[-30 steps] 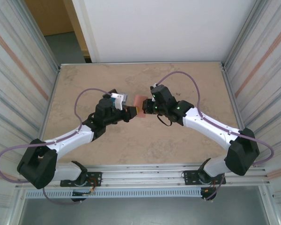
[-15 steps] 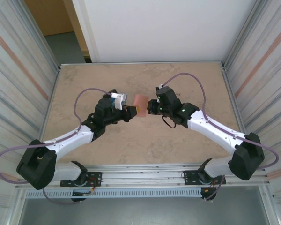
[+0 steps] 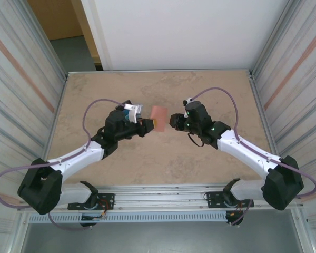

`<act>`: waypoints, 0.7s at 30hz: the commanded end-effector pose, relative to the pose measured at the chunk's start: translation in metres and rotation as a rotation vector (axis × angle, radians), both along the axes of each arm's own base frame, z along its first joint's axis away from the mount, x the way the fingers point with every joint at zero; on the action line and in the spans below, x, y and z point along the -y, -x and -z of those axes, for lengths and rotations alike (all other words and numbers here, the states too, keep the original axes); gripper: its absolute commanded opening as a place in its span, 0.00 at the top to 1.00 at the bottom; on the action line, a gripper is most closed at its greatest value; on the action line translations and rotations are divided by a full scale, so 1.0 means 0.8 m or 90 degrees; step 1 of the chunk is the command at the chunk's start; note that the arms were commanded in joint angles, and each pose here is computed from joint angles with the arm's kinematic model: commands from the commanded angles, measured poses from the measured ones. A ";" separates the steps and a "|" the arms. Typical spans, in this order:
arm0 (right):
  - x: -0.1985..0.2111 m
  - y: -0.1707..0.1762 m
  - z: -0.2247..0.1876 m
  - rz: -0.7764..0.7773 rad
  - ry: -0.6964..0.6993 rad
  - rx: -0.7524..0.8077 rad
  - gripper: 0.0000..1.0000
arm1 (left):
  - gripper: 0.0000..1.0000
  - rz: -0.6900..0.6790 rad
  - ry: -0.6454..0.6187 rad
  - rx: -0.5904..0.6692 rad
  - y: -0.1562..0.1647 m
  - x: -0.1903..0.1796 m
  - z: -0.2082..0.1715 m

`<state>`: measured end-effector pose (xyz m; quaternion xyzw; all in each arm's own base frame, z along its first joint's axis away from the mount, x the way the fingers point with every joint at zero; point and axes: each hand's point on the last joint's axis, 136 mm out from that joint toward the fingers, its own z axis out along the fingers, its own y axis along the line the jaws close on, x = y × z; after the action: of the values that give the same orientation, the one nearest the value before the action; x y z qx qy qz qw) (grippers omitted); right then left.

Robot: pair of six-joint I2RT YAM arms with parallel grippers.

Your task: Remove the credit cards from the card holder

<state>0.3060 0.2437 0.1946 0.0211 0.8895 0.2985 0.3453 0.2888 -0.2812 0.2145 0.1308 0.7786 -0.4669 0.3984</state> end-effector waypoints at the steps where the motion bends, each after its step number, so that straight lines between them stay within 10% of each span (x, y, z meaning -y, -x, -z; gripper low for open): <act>1: -0.011 -0.001 -0.018 -0.040 -0.065 0.032 0.61 | 0.98 0.031 0.073 0.055 0.007 0.002 -0.060; 21: -0.035 0.021 -0.075 -0.212 -0.292 0.118 0.43 | 1.00 0.115 0.206 0.006 0.014 -0.005 -0.087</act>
<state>0.2984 0.2677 0.2294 -0.0481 0.7881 0.5079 0.3443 0.2851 -0.2728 0.2611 0.1113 0.7080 -0.5878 0.3753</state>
